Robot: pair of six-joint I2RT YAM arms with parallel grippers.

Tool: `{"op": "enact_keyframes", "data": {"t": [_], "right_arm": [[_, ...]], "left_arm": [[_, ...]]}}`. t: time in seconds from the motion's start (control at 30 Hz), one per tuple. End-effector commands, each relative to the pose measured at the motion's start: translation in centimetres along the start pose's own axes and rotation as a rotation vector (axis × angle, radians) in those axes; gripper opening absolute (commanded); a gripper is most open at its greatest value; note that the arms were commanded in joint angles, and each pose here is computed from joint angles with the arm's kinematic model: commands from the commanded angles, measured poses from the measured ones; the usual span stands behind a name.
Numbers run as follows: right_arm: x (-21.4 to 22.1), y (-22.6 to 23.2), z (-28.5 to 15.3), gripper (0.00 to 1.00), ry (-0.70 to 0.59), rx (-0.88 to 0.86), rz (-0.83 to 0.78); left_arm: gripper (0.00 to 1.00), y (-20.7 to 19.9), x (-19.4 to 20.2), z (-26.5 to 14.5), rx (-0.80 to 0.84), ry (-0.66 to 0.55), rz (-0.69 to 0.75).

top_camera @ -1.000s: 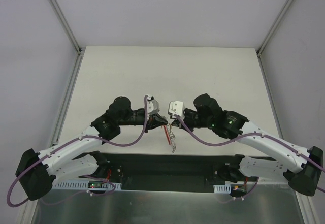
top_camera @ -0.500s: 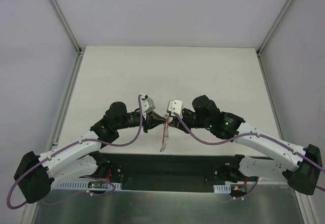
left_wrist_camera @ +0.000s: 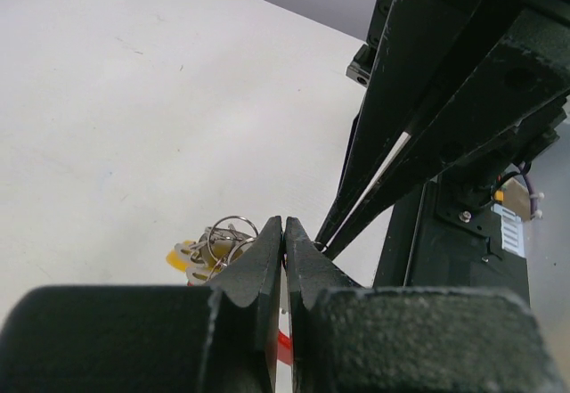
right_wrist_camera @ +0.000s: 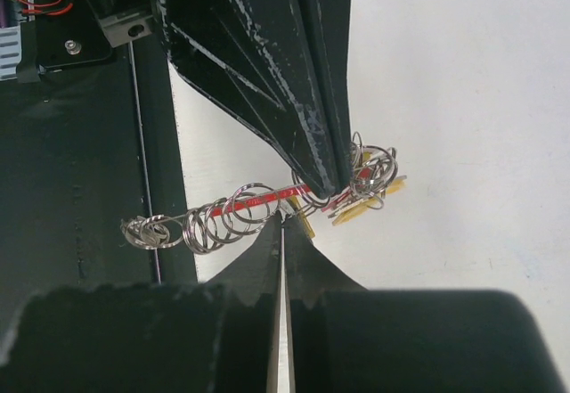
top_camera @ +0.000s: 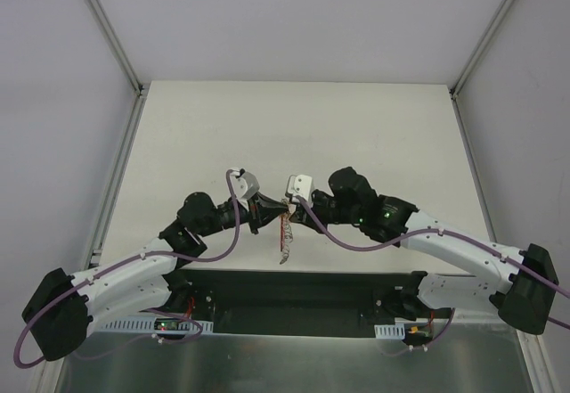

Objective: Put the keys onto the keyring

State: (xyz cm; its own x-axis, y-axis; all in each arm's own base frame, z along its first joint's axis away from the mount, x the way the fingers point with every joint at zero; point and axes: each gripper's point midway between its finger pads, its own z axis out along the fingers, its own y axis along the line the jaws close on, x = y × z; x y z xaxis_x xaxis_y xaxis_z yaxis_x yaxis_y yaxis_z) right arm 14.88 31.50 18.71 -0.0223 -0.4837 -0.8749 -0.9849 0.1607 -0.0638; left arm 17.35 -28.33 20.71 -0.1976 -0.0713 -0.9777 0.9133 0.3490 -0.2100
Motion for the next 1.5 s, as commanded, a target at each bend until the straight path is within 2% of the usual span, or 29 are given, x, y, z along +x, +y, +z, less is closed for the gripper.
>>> {"op": "enact_keyframes", "data": {"t": [0.0, 0.3, 0.47, 0.6, 0.77, 0.93, 0.97, 1.07, 1.13, 1.3, 1.4, 1.47], "right_arm": [[-1.6, 1.3, 0.7, 0.01, -0.045, -0.076, 0.001], [-1.8, 0.5, 0.9, 0.01, -0.028, -0.037, -0.024], [-0.9, -1.4, -0.3, 0.01, 0.049, 0.065, -0.084], [-0.8, -2.1, -1.1, 0.01, 0.086, 0.094, -0.109], [-1.0, -2.1, -1.4, 0.01, 0.106, 0.087, -0.137], [-1.1, -1.7, -1.8, 0.01, 0.138, 0.046, -0.171], [-1.2, -1.7, -1.9, 0.01, 0.140, 0.041, -0.176], [-0.7, -2.1, -1.9, 0.01, 0.164, 0.065, -0.168], [0.6, -2.9, -1.9, 0.01, 0.197, 0.101, -0.115], [3.6, -4.3, -2.5, 0.02, 0.193, 0.175, 0.178], [5.2, -5.4, -3.0, 0.07, 0.196, 0.217, 0.336], [6.2, -6.1, -3.3, 0.16, 0.199, 0.240, 0.433]], "left_arm": [[0.00, -0.4, -5.5, -0.3, -0.016, -0.237, 0.027], [0.00, 0.0, -5.4, -0.5, -0.027, -0.307, -0.013], [0.00, 0.3, -4.4, -1.2, -0.051, -0.308, -0.003], [0.00, 0.7, -2.9, -1.6, -0.079, -0.256, 0.003], [0.23, 0.6, -2.4, -2.2, -0.086, -0.229, 0.039], [0.31, 0.2, -2.3, -2.3, -0.065, -0.166, 0.106], [0.32, 0.2, -1.4, -2.2, -0.049, -0.110, 0.126], [0.35, 0.3, -1.3, -1.9, -0.049, -0.054, 0.159], [0.37, 0.7, -1.5, -1.8, -0.066, -0.042, 0.162], [0.45, 1.1, -0.1, -1.3, -0.077, 0.007, 0.109], [0.48, 1.5, 1.0, -0.7, -0.089, 0.060, 0.048], [0.53, 1.8, 1.4, -0.2, -0.103, 0.085, -0.007]]}}
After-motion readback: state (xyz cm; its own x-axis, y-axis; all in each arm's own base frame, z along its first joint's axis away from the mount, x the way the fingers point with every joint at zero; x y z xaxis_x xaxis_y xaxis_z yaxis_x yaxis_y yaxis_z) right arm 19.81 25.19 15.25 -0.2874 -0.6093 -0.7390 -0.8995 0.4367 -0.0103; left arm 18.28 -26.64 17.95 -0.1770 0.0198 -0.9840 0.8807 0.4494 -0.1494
